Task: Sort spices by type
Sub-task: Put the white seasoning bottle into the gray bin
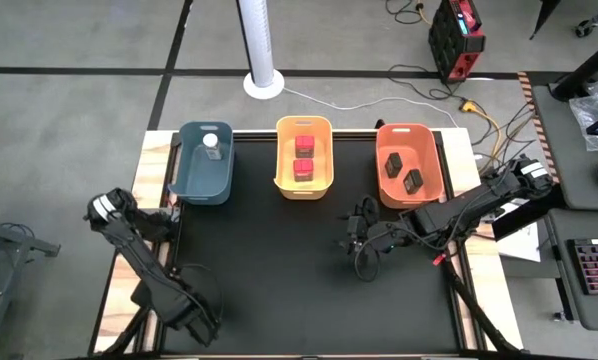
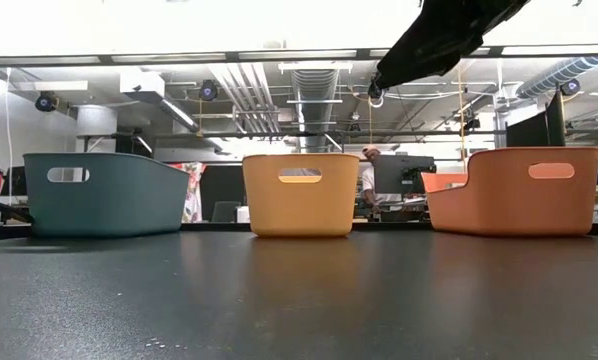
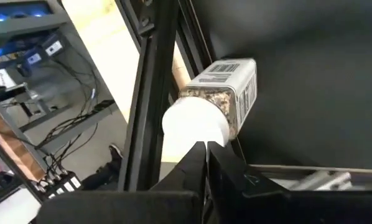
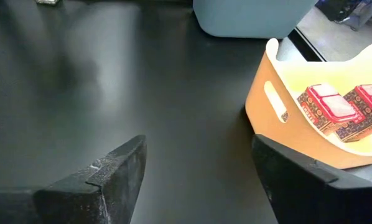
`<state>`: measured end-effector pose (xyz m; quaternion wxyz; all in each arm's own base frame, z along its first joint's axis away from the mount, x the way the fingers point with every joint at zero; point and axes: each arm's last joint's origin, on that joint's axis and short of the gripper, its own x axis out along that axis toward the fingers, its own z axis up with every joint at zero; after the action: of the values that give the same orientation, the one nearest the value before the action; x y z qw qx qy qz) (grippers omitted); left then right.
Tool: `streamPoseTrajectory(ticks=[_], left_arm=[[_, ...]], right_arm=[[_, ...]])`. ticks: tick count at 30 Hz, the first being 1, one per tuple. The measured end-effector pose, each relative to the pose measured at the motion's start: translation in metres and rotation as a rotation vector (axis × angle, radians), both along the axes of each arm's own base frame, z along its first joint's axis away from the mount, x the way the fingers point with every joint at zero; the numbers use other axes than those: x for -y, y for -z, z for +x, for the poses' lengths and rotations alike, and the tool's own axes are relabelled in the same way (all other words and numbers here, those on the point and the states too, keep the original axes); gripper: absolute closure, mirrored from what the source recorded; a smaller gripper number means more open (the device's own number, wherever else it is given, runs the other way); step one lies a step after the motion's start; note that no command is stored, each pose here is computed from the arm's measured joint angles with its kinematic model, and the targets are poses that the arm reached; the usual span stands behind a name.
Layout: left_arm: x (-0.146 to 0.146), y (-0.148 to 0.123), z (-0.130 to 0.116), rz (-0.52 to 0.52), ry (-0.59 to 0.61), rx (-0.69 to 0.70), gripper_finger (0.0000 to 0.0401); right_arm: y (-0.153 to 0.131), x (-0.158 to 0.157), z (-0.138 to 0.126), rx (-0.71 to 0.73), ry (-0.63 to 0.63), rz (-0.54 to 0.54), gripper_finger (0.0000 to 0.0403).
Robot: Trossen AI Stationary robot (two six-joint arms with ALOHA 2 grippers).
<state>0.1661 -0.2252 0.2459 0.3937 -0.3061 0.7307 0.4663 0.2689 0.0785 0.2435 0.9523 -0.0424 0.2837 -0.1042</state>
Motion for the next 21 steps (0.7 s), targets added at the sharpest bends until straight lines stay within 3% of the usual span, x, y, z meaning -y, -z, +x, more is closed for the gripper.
streamPoseTrajectory(ticks=[11, 21], left_arm=[[0.014, 0.022, 0.004, 0.022, 0.013, -0.105, 0.0401], [0.017, 0.020, 0.008, 0.043, 0.071, -0.040, 0.0401]], right_arm=[[0.001, 0.000, 0.000, -0.005, -0.004, -0.008, 0.0120], [0.001, 0.000, 0.000, 0.002, 0.000, 0.000, 0.0108]])
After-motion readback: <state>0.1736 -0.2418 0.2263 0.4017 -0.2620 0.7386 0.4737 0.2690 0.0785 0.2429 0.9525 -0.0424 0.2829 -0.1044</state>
